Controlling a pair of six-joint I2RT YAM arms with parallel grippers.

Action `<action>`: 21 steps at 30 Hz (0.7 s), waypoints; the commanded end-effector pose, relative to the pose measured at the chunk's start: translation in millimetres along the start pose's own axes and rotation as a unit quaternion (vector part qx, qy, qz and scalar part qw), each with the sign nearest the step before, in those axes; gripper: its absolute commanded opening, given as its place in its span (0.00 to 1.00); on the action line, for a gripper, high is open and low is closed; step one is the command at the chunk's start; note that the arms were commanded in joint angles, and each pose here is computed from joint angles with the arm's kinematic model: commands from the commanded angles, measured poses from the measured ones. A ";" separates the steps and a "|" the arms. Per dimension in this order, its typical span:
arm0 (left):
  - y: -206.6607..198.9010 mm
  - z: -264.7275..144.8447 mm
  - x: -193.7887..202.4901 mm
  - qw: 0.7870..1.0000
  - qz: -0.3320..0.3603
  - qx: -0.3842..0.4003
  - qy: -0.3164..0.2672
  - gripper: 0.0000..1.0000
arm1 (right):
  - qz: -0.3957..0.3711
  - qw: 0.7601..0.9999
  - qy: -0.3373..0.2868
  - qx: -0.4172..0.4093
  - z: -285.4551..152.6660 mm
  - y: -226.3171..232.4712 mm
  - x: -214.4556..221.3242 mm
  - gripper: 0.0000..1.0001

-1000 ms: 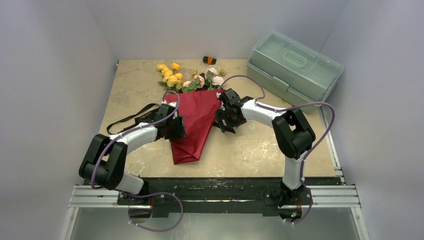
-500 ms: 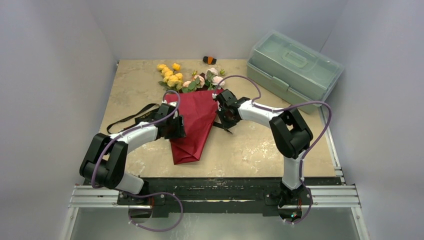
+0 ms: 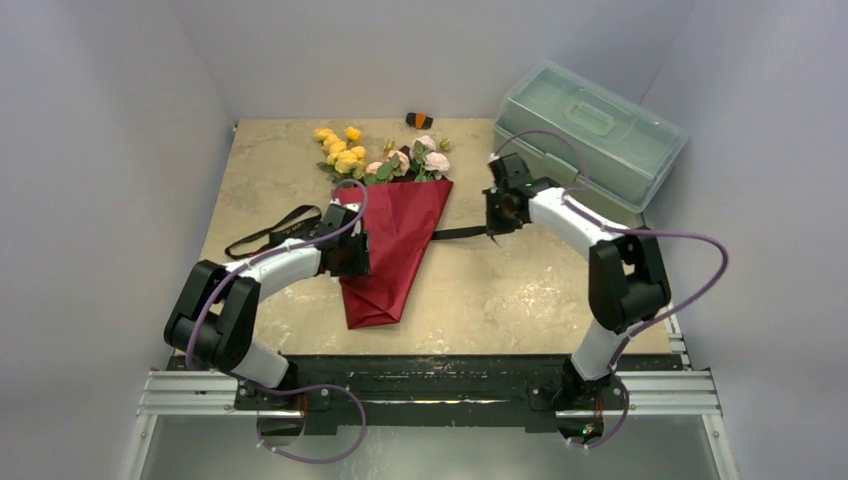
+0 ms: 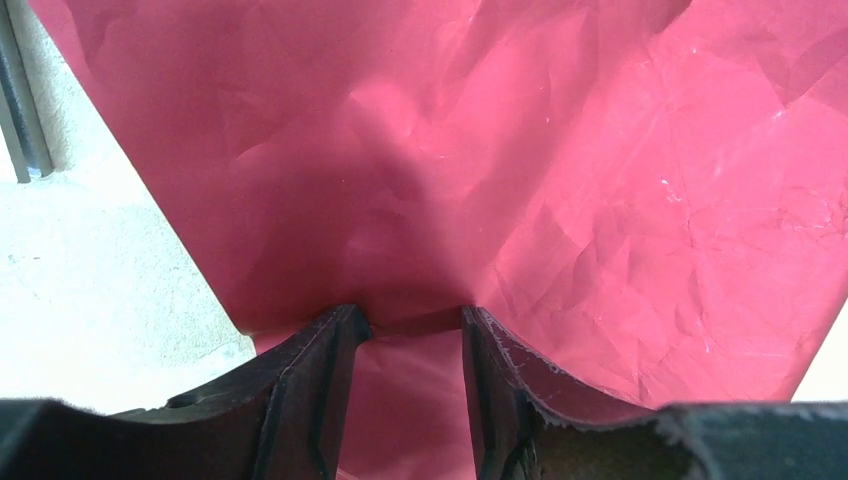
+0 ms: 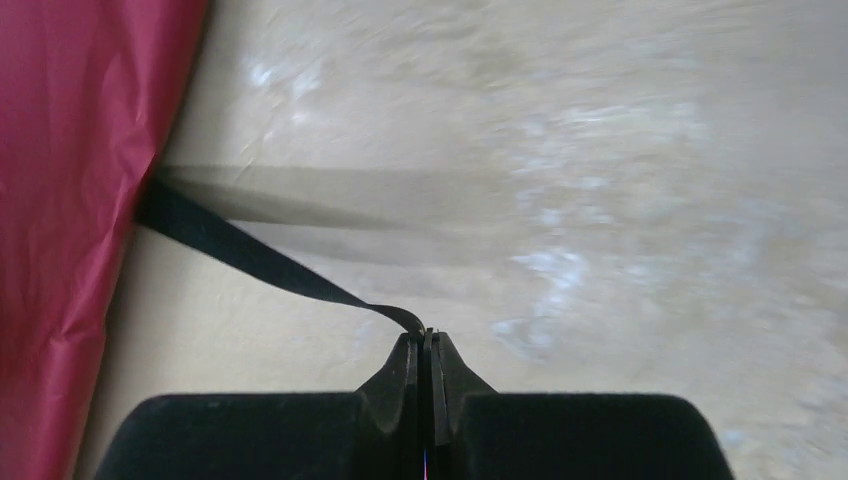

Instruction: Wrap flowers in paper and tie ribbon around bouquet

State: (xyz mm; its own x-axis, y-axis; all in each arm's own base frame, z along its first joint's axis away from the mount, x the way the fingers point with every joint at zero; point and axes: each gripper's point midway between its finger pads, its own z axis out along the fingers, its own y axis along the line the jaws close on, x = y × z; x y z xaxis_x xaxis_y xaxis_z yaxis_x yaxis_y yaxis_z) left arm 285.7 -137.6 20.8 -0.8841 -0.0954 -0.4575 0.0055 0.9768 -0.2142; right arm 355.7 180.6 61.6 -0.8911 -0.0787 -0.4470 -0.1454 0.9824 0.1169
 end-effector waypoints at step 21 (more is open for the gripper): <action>-109.8 34.8 41.4 0.990 0.120 0.040 0.055 0.44 | 0.324 0.909 -0.211 0.155 -184.7 -192.7 -54.9 0.00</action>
State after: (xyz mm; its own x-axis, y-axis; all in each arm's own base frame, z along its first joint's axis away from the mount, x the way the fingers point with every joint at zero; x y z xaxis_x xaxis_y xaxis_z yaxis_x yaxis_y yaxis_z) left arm 297.1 -243.1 21.6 -0.8571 0.1026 -0.5048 0.2251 0.9561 -0.1878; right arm 348.7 -22.8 197.1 -0.5744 0.5243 -0.6287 0.5063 0.8310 0.2304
